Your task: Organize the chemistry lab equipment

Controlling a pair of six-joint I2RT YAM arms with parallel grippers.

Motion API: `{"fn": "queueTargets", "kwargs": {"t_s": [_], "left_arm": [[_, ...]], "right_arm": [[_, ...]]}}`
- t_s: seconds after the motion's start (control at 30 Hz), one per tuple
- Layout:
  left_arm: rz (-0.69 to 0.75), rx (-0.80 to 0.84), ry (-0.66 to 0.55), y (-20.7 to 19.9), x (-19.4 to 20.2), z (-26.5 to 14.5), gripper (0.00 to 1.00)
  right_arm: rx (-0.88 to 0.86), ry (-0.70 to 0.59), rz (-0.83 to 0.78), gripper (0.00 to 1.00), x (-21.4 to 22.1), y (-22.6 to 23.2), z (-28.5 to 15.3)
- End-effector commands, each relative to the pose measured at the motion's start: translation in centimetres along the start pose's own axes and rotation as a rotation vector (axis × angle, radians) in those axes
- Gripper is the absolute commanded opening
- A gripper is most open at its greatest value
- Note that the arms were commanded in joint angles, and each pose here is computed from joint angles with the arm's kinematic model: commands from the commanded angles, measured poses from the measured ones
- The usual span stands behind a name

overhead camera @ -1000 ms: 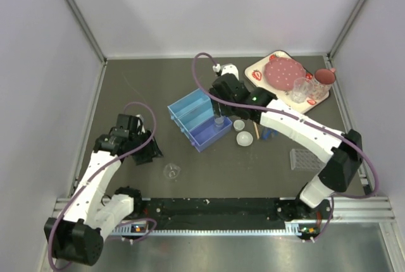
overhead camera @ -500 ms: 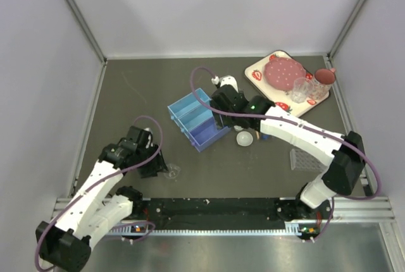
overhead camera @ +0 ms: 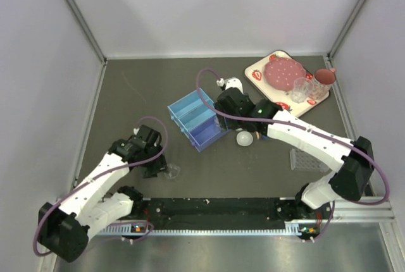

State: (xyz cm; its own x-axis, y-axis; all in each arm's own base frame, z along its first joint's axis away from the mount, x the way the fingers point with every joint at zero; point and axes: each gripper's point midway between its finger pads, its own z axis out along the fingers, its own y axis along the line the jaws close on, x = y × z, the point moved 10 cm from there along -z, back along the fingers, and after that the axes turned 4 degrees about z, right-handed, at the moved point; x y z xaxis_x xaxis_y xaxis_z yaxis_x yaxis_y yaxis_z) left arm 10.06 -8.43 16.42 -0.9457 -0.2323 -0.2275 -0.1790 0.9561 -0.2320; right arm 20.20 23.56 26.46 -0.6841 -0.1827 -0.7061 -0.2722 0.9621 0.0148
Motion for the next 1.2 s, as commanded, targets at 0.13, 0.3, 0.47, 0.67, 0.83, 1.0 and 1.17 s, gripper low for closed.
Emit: {"fn": "queueTargets", "kwargs": {"t_s": [0.13,0.3,0.47,0.67,0.83,1.0,1.17], "left_arm": [[-0.02,-0.035,-0.041,-0.7,-0.8,1.1,0.37],[-0.018,-0.034,-0.028,-1.0,-0.8,1.7,0.22],[-0.015,-0.033,-0.027,-1.2,-0.8,1.7,0.0],[0.004,-0.012,-0.065,-2.1,-1.8,-0.2,0.0],[0.053,0.059,-0.153,-4.7,-4.2,-4.2,0.0],[0.103,0.106,-0.194,-7.4,-6.2,-6.4,0.0],[0.138,0.157,-0.215,-10.4,-8.3,-6.7,0.0]], "right_arm": [[-0.028,-0.056,0.028,0.68,-0.3,-0.1,-1.1],[-0.028,-0.056,0.021,0.68,-0.1,-0.2,-1.1],[-0.029,-0.055,0.024,0.68,0.2,-0.3,-1.0],[-0.037,-0.057,0.025,0.68,0.2,-0.4,-1.1],[-0.029,-0.074,0.026,0.7,0.0,-0.6,-1.5],[-0.026,-0.117,0.047,0.77,-0.3,-1.3,-2.8],[-0.014,-0.165,0.081,0.86,-0.6,-2.5,-4.3]]}}
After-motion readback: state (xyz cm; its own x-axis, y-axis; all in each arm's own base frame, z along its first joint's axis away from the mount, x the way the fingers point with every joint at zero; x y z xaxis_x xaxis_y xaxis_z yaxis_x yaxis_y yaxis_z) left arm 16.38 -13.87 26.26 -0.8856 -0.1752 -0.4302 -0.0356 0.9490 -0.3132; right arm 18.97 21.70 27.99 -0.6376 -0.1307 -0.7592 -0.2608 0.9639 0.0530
